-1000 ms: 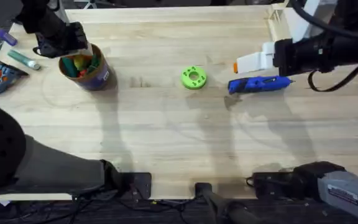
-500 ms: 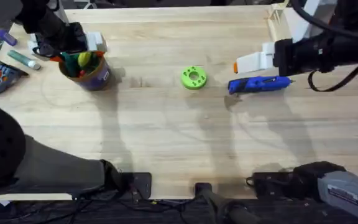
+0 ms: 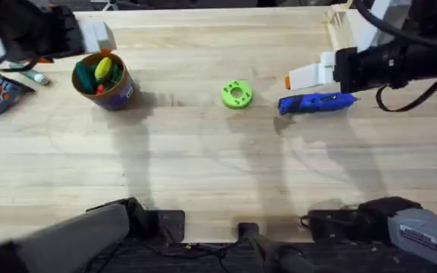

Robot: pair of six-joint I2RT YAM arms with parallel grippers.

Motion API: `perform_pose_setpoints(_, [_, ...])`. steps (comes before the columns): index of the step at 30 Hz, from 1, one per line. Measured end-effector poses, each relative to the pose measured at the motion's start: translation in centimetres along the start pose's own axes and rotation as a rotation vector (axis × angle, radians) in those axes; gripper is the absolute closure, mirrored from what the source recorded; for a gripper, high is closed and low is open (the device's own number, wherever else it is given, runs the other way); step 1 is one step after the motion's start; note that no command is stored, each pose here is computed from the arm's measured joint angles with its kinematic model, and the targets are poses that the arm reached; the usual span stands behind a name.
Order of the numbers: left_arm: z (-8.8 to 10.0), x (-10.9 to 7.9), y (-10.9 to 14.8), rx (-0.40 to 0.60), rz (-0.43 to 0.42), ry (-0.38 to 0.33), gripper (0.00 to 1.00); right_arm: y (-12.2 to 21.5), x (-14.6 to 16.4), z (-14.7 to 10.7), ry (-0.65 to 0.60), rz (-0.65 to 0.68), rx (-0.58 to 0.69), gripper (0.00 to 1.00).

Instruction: Pick up the gripper from the table and insert it into the empty holder that is missing its gripper. Then pick up a screw, insert it into the mounting hole, and use the screwdriver to tighten it. Finally, clean up the table by picking up the vegetable and placing it into the bucket.

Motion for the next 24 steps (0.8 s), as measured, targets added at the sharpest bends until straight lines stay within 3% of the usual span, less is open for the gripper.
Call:
perform_pose_setpoints(4, [-0.9, -0.8, 3.1, -0.052, -0.04, -0.024, 0.015, 0.0, 0.0, 0.0, 0.001, 0.0, 0.0, 0.009])
perform_pose_setpoints(10, [-3.5, -4.3, 6.4, -0.101, -0.16, -0.118, 0.015, 0.0, 0.0, -0.1, -0.001, 0.0, 0.005, 0.009])
perform_pose_setpoints(20, [-13.2, -7.4, 4.4, -0.002, -0.295, -0.172, 0.014, 1.0, 0.4, -0.4, 0.004, 0.0, -0.008, 0.009])
perform_pose_setpoints(24, [-15.1, -8.6, 4.2, 0.015, -0.339, -0.231, 0.013, 2.1, 0.8, -1.2, 0.005, 0.0, -0.01, 0.009])
Point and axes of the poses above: each hand's point on the last joint's axis, 136 mm out from that joint toward the fingers, its own y axis back along the fingers, its own x axis along the line the jaws close on, z = x × y, the point moved 6 cm from there along y, back along the fingers, and after that the axes turned 4 degrees about y, right-handed, at the moved point
